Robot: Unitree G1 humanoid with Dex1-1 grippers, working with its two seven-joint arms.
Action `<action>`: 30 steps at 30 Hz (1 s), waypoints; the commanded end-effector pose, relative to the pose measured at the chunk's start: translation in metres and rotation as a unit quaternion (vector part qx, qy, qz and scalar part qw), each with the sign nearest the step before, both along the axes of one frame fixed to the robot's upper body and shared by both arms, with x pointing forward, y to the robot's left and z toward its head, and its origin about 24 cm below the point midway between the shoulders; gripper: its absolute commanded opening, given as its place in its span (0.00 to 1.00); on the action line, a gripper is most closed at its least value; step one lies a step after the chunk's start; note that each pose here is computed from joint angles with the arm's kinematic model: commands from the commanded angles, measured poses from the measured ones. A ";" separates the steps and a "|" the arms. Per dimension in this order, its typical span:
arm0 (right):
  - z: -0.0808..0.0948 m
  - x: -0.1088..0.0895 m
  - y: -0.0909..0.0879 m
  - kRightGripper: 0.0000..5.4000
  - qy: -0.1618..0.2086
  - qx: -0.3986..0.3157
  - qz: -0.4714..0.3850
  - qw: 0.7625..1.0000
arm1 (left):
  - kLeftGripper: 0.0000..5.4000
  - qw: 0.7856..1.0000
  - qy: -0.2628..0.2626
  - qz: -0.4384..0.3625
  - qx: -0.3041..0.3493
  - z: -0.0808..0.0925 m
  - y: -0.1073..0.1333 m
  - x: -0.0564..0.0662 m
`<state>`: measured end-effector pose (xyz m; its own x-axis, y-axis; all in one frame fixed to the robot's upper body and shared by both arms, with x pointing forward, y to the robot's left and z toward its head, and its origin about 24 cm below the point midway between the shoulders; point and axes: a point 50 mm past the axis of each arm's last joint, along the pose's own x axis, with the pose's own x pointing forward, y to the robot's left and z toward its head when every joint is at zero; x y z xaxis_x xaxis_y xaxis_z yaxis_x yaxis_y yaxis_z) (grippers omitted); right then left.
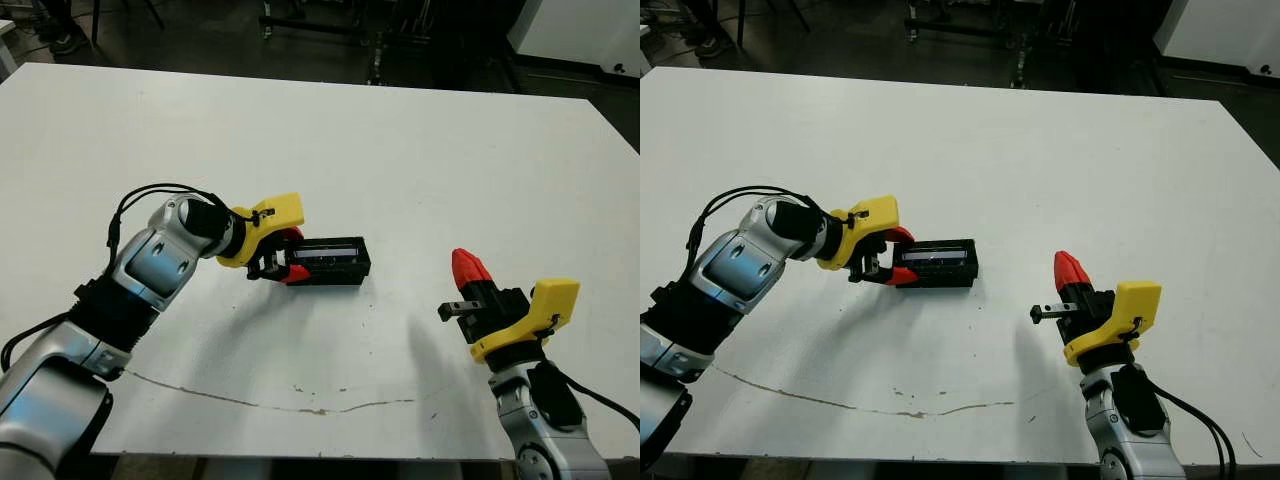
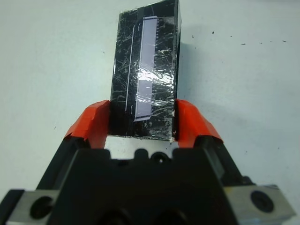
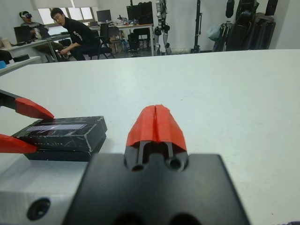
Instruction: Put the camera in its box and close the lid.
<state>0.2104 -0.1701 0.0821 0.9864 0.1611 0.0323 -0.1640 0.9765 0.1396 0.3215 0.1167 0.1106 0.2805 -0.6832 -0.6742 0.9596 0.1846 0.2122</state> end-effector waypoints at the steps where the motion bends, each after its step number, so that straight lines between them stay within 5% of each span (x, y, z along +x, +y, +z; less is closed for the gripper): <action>1: -0.001 -0.001 -0.003 0.00 0.006 -0.003 -0.005 1.000 | 0.57 0.994 0.104 -0.021 0.001 -0.042 0.000 -0.020; 11: -0.001 0.000 -0.003 0.00 0.005 -0.003 -0.006 1.000 | 0.57 0.990 0.136 -0.015 -0.019 -0.043 0.017 -0.019; 30: 0.000 0.001 -0.003 0.00 0.001 -0.005 -0.002 1.000 | 0.57 0.993 0.113 -0.022 -0.016 -0.039 0.030 -0.026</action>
<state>0.2109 -0.1703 0.0827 0.9869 0.1580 0.0337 -0.1612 0.9770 0.1396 0.3186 0.1395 0.1129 0.2534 -0.7390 -0.6242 0.9672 0.1800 0.1795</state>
